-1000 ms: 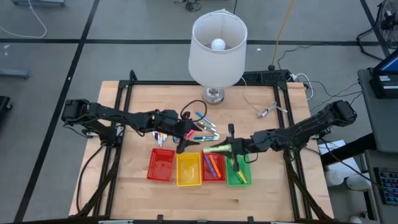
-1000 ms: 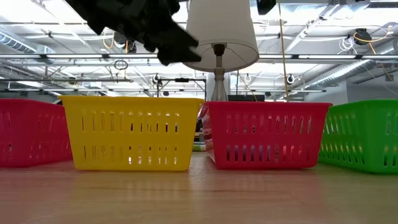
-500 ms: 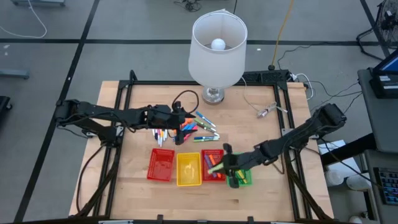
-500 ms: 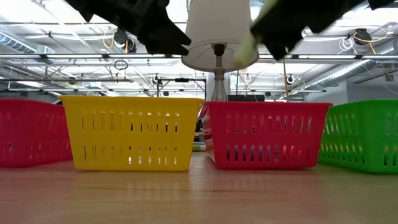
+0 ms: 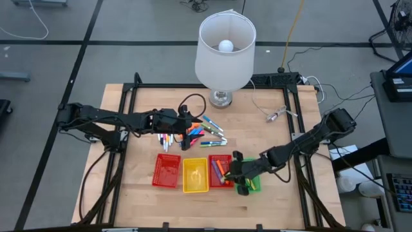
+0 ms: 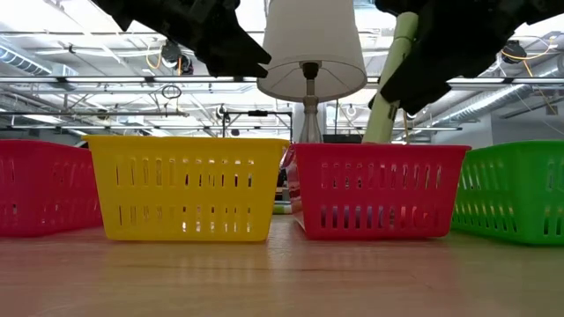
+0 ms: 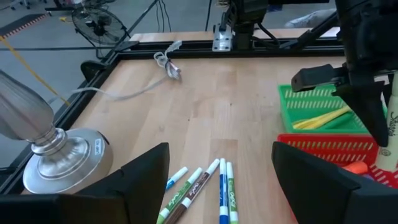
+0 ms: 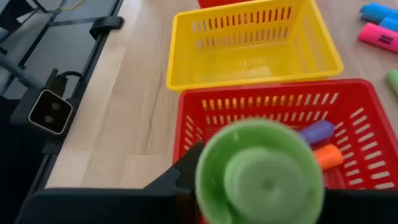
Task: Pick & Place Markers
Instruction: Put the large green highlighter into the right red bin
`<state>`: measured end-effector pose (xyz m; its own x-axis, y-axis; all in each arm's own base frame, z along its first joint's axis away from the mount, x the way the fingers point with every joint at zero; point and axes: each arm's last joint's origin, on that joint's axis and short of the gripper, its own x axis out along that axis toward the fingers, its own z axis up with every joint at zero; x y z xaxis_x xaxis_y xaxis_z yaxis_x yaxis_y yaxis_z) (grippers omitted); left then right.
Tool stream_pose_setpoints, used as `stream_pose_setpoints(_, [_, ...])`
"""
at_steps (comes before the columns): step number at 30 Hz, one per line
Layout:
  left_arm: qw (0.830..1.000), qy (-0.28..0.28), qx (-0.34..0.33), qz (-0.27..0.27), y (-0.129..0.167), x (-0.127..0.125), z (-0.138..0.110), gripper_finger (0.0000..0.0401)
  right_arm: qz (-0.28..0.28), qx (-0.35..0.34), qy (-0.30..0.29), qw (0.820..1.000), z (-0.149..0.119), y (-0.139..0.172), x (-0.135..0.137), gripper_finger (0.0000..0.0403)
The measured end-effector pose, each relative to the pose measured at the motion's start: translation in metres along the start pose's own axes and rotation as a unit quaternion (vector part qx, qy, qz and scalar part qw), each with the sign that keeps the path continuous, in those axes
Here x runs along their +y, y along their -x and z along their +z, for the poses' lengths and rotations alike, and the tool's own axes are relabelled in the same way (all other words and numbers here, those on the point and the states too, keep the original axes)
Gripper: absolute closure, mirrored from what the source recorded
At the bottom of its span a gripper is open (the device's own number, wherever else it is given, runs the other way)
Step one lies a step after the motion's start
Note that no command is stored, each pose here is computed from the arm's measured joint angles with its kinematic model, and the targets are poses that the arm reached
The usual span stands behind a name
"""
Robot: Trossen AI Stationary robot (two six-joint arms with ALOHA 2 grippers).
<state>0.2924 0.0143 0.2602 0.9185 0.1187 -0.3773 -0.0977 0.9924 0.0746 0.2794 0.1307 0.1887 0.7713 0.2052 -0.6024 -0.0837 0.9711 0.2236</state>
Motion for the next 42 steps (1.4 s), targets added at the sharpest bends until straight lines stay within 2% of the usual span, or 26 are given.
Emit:
stream_pose_setpoints(5, [1.0,0.0,0.0,0.0,0.0,0.0,0.0,0.0116,0.0,0.0,0.0,1.0,0.0,0.0,0.0,0.0315])
stream_pose_setpoints(18, [1.0,0.0,0.003,0.0,0.0,0.0,-0.001,0.0116,-0.001,0.0,0.008,1.0,0.0,0.0,0.0,0.0306])
stream_pose_setpoints(27, [1.0,0.001,0.003,0.0,0.0,0.0,0.0,0.0116,0.016,-0.005,0.024,1.0,0.003,0.005,0.002,0.0313])
stream_pose_setpoints(31, [1.0,0.001,0.003,0.0,0.0,0.0,-0.001,0.0116,0.032,-0.012,0.072,0.997,0.002,0.012,0.012,0.0334])
stream_pose_setpoints(35, [1.0,0.0,0.003,0.0,0.0,0.0,-0.001,0.0116,0.046,0.012,0.103,0.994,-0.007,0.015,0.025,0.0393])
stream_pose_setpoints(39, [1.0,0.0,0.003,0.0,0.0,0.0,-0.001,0.0116,0.03,0.065,0.076,0.995,-0.018,0.013,0.026,0.0401])
stream_pose_setpoints(42, [1.0,0.001,0.003,0.0,0.0,0.0,0.0,0.0116,0.017,0.079,0.054,0.995,-0.02,0.013,0.023,0.0402])
